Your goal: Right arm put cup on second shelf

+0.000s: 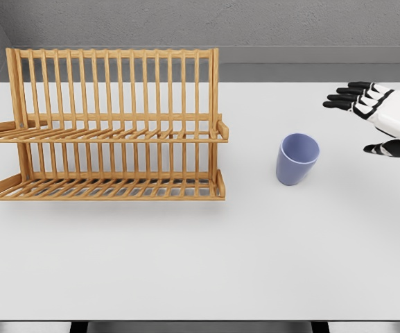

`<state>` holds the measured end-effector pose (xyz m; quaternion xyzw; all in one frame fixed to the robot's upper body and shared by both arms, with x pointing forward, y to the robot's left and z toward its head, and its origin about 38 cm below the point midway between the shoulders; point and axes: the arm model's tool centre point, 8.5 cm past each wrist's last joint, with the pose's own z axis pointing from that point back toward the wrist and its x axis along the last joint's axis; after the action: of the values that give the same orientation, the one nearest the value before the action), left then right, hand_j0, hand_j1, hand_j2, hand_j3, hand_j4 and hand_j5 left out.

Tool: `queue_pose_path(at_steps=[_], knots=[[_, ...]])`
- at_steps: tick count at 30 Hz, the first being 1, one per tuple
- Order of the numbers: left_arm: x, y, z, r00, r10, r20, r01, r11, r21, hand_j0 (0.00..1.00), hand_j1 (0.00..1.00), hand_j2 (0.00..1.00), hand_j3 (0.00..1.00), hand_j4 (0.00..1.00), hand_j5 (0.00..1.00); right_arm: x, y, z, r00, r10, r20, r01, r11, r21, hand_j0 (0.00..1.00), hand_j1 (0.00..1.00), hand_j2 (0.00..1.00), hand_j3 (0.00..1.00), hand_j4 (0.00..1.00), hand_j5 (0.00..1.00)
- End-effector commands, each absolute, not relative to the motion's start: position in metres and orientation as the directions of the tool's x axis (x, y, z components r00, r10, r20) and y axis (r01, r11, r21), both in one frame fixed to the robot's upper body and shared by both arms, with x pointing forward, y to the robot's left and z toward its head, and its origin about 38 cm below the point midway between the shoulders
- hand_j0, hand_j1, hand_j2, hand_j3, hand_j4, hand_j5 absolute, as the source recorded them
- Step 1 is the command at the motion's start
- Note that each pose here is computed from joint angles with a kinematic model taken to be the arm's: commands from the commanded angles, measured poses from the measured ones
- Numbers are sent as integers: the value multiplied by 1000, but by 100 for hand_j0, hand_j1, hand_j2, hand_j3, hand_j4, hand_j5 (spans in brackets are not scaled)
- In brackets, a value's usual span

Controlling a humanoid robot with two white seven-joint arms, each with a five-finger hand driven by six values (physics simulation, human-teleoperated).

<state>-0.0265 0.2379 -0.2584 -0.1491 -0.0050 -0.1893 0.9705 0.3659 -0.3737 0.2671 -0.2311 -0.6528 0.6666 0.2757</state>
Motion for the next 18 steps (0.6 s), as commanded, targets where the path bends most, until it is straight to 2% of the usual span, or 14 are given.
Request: queue_pose_path(at_steps=[1,4,5,7,11,14,15,18], knots=[[-27,238,-258,928,-367,66,370,884,-288,100,100,100,100,100,100,366,-374,269,-742,668,54,-64,10,-998,100,100,100,100,100,100],[-27,238,-258,928,-367,66,370,884,-288,100,100,100,100,100,100,368,-377,276,-730,682,50,-46,23,-999,100,100,100,100,100,100],[-27,238,-258,928,-368,66,371,883,-288,100,100,100,100,100,100,372,-382,276,-691,721,53,-50,25,-998,100,100,100,100,100,100],[-27,238,-258,928,-367,66,370,884,-288,100,100,100,100,100,100,371,-378,276,-703,710,47,-52,15,-999,100,100,100,100,100,100],[-27,238,-258,929,-365,66,368,884,-288,100,100,100,100,100,100,389,-367,293,-722,690,-47,-230,-303,-925,100,100,100,100,100,100],[-27,238,-258,928,-367,66,370,884,-288,100,100,100,100,100,100,410,-333,318,-767,636,-79,-144,-291,-946,100,100,100,100,100,100],[-27,238,-258,929,-365,66,368,884,-288,100,100,100,100,100,100,420,-316,316,-789,610,-69,-141,-290,-947,100,100,100,100,100,100],[-27,238,-258,928,-367,66,370,884,-288,100,100,100,100,100,100,426,-300,295,-813,582,-32,-188,-314,-931,100,100,100,100,100,100]])
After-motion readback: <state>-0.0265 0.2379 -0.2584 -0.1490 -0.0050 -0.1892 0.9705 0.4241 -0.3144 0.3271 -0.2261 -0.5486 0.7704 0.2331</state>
